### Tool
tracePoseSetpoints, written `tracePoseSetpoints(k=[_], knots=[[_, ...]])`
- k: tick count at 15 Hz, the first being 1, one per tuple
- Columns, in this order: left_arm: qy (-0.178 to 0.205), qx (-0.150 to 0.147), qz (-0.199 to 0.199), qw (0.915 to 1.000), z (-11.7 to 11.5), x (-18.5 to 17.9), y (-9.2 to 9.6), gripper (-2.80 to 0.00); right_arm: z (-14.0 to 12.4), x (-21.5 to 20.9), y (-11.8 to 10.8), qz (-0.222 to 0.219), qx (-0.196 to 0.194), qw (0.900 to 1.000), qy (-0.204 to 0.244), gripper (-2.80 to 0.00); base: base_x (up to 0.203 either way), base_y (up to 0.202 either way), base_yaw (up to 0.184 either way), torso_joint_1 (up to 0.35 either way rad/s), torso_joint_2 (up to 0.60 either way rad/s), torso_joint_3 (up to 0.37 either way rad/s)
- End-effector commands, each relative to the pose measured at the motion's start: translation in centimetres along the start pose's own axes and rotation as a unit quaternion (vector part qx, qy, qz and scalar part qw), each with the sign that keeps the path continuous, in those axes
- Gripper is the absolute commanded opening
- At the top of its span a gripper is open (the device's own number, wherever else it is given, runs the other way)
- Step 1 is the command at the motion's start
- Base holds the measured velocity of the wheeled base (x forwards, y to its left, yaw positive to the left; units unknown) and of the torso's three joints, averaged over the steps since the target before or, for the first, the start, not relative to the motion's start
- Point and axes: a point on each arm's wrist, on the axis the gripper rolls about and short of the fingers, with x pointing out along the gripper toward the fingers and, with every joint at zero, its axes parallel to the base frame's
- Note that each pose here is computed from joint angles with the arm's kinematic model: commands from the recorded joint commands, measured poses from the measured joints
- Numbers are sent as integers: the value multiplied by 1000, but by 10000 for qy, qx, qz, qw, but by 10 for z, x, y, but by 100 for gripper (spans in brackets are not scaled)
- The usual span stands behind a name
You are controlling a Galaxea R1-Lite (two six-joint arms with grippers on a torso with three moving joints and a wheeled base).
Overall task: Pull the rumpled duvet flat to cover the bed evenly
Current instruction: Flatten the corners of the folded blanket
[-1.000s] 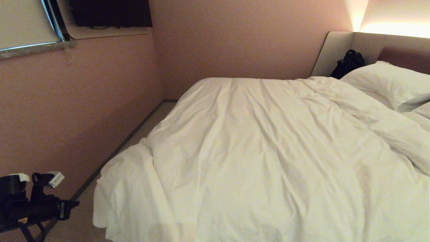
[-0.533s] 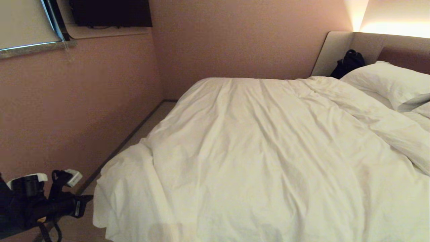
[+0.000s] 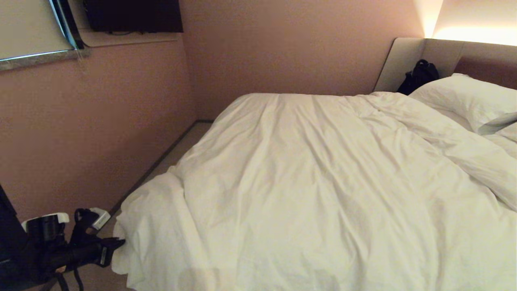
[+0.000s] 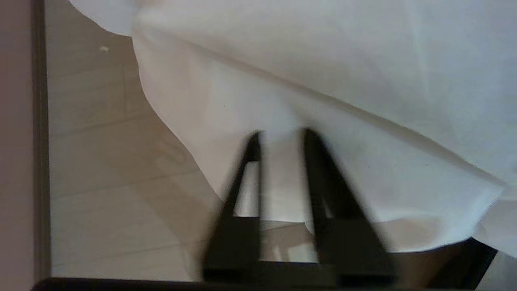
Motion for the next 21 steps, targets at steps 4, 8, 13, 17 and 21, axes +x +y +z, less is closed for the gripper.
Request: tracePoseSetpoints(k=[4,8,13,17,21], knots=[[-20,99,-158,9998,-10,-9,-13,0,0,0,0,0,-2,10000,-4,-280,0,0,0,0,0,0],[-88,165,-172,9997,-14,-4,-15,0,0,0,0,0,-2,10000,-4,-280,0,0,0,0,0,0],[-107,278,-216,9993,-13,12,-14,0,0,0,0,0,-2,10000,-4,-280,0,0,0,0,0,0],[-55,365,-174,9992,-10,22,-16,0,0,0,0,0,-2,10000,-4,-280,0,0,0,0,0,0],[-108,475,-226,9986,-3,29,-19,0,0,0,0,0,-2,10000,-4,-280,0,0,0,0,0,0]])
